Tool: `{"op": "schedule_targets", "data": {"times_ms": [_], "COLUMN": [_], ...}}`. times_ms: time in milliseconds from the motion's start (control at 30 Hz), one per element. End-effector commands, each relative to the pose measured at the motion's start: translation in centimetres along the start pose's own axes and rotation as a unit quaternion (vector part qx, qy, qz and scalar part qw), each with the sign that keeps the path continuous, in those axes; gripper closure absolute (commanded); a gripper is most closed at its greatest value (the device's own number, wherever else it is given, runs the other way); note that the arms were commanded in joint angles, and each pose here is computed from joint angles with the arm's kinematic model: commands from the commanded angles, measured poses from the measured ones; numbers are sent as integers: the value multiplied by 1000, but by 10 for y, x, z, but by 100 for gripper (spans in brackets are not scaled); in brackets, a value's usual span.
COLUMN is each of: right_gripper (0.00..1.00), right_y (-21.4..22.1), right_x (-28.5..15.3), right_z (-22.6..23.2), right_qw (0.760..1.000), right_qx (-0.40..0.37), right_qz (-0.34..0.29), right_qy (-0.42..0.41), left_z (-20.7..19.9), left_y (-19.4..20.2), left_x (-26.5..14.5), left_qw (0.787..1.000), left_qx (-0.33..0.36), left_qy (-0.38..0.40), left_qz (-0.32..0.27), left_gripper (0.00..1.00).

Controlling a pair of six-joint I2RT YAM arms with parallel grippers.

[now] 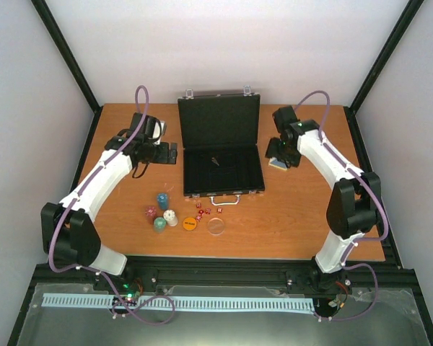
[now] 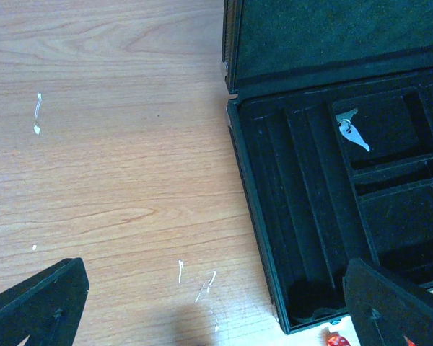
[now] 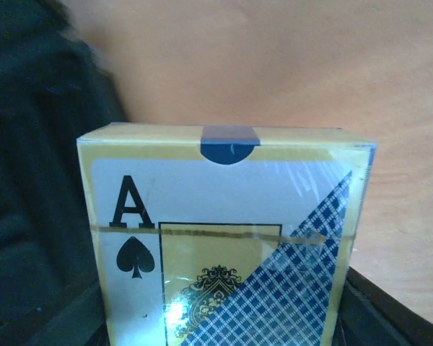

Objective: Pack up texas hold em set

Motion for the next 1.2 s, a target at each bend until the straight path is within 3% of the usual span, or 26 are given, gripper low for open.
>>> {"op": "schedule_targets", "data": {"times_ms": [0,233,433,1167], "right_gripper": [52,53,52,49], "right_y": [-18,-23,-11,51], "right_x": [-17,-28,-26,24], "right_z": [31,93,143,192], "right_qw": [993,973,962,936], "right_qx": [73,159,183,304], "right_qz": [13,-6,-30,-47], "right_qy": [-90,-168,-202,-173], "left_z": [0,3,6,5], "left_y": [3,6,11,19], "left_x": [-7,-11,-19,-64], "left_qw": [1000,1000,999,998], "left_qx": [6,0,-14,-9], "left_qy": [-3,-15,-22,1], "left_qz": [-6,-14,-27,-57], "left_gripper": [0,0,0,0]}}
Point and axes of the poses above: each gripper's point midway between its finger pads, its own x axis out along the fingers, its own z axis along the line the jaws close on, y = z × x, the point moved 9 cm from there along -x, back along the fingers
